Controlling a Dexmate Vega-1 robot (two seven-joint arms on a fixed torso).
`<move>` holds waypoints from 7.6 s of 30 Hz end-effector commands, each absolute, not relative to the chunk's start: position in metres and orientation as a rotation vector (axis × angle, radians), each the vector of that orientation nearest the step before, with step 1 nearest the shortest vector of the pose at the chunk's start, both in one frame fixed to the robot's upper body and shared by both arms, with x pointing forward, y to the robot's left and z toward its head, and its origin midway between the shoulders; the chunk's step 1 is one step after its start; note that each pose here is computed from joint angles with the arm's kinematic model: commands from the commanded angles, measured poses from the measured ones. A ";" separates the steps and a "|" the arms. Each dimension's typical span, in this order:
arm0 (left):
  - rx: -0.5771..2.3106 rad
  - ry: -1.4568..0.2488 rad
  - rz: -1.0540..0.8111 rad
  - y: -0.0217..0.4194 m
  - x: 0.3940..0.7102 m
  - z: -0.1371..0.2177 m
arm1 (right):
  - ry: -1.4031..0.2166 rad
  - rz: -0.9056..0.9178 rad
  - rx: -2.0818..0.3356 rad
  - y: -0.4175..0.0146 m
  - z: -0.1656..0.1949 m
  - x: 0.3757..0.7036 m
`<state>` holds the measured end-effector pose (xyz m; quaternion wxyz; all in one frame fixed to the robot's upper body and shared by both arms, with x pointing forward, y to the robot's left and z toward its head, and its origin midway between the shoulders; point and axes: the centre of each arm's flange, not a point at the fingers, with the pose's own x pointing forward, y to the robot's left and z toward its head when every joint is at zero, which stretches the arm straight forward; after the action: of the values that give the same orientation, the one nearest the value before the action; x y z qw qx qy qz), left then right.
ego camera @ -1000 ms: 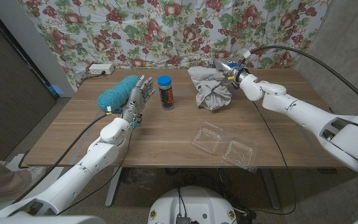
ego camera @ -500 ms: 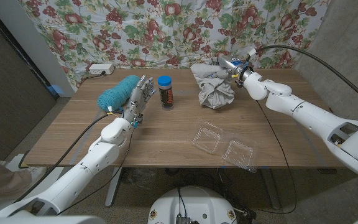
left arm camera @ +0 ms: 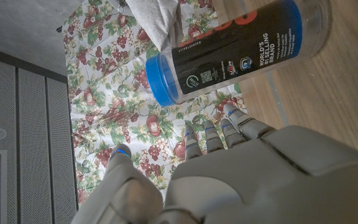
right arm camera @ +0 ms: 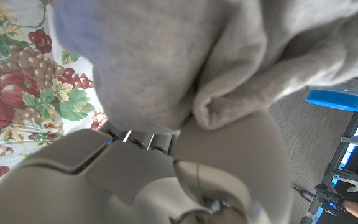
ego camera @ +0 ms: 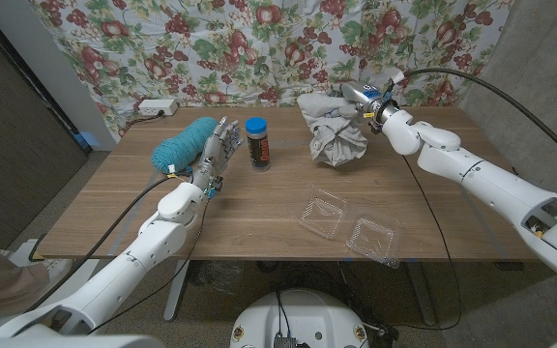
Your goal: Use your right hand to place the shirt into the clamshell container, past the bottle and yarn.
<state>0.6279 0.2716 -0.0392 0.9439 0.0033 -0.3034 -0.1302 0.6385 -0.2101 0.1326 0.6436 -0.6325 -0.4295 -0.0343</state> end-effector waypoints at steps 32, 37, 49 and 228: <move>0.005 -0.624 -0.279 0.277 0.626 -0.040 | -1.021 -0.114 -1.430 -0.215 0.138 0.579; 0.007 -0.623 -0.282 0.277 0.625 -0.041 | -1.022 -0.112 -1.420 -0.217 0.134 0.572; 0.003 -0.619 -0.285 0.273 0.626 -0.042 | -1.010 -0.124 -1.420 -0.224 0.128 0.557; -0.008 -0.644 -0.296 0.265 0.623 -0.049 | -0.782 -0.078 -1.255 -0.223 0.026 0.386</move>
<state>0.6239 0.2674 -0.0480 0.9379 -0.0035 -0.3148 -0.1460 0.3882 -0.2231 0.0334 0.7346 -0.5680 -0.3678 -0.0486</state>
